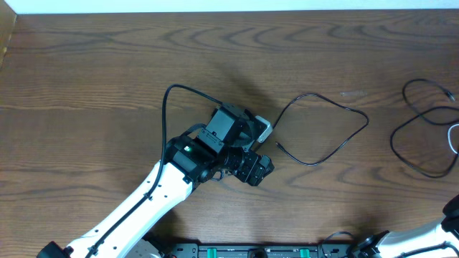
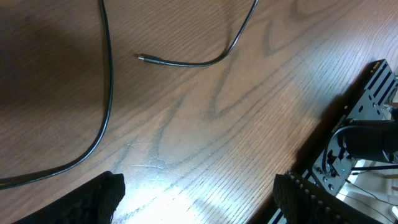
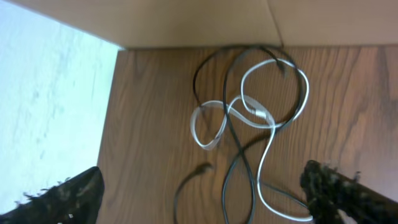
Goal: Untangle cables
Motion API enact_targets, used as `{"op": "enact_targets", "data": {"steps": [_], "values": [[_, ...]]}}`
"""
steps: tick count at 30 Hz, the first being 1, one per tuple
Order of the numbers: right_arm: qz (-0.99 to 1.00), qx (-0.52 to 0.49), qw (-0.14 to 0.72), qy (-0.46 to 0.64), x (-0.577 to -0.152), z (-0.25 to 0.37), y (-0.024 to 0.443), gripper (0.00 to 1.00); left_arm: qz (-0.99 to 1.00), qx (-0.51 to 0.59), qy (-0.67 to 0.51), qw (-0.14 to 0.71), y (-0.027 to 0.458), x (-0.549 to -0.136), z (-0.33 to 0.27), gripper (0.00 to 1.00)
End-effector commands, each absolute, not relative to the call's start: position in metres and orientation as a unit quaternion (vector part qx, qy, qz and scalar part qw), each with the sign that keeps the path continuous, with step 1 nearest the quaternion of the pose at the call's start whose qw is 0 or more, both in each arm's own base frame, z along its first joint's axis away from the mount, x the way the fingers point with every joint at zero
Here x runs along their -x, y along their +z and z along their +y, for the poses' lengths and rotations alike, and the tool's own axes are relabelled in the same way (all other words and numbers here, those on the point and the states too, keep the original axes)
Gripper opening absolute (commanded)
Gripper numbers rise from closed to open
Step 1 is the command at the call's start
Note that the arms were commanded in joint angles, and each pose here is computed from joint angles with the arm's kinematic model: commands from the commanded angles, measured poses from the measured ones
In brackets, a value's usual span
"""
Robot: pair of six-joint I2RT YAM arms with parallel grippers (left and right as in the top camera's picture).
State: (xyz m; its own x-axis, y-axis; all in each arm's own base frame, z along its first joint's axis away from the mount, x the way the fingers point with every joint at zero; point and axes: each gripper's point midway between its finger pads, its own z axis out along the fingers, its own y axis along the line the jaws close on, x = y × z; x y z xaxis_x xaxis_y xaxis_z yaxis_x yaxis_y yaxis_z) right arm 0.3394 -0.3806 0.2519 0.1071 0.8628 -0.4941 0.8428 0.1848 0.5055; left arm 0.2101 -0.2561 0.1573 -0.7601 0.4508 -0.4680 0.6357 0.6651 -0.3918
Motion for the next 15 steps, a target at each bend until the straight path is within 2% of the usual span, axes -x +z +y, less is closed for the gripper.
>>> {"op": "enact_targets", "data": {"steps": [1, 4, 8, 14, 15], "values": [[0.683, -0.622, 0.382, 0.032, -0.348, -0.366, 0.258, 0.99, 0.896, -0.301, -0.275, 0.177, 0.164, -0.214, -0.256, 0.82], [0.711, -0.591, 0.374, 0.074, -0.364, -0.343, 0.256, 0.99, 0.896, -0.301, -0.275, 0.177, 0.164, -0.214, -0.256, 0.82], [0.798, -0.453, 0.366, 0.158, -0.396, -0.282, 0.258, 0.99, 0.901, -0.295, -0.259, 0.185, 0.162, -0.219, -0.253, 0.82], [0.876, -0.336, 0.308, 0.157, -0.416, -0.204, 0.239, 0.99, 0.93, -0.222, -0.193, 0.219, 0.156, -0.244, -0.232, 0.82], [0.9, -0.282, 0.293, 0.155, -0.422, -0.175, 0.234, 0.99, 0.941, -0.182, -0.175, 0.227, 0.156, -0.251, -0.224, 0.82]]}}
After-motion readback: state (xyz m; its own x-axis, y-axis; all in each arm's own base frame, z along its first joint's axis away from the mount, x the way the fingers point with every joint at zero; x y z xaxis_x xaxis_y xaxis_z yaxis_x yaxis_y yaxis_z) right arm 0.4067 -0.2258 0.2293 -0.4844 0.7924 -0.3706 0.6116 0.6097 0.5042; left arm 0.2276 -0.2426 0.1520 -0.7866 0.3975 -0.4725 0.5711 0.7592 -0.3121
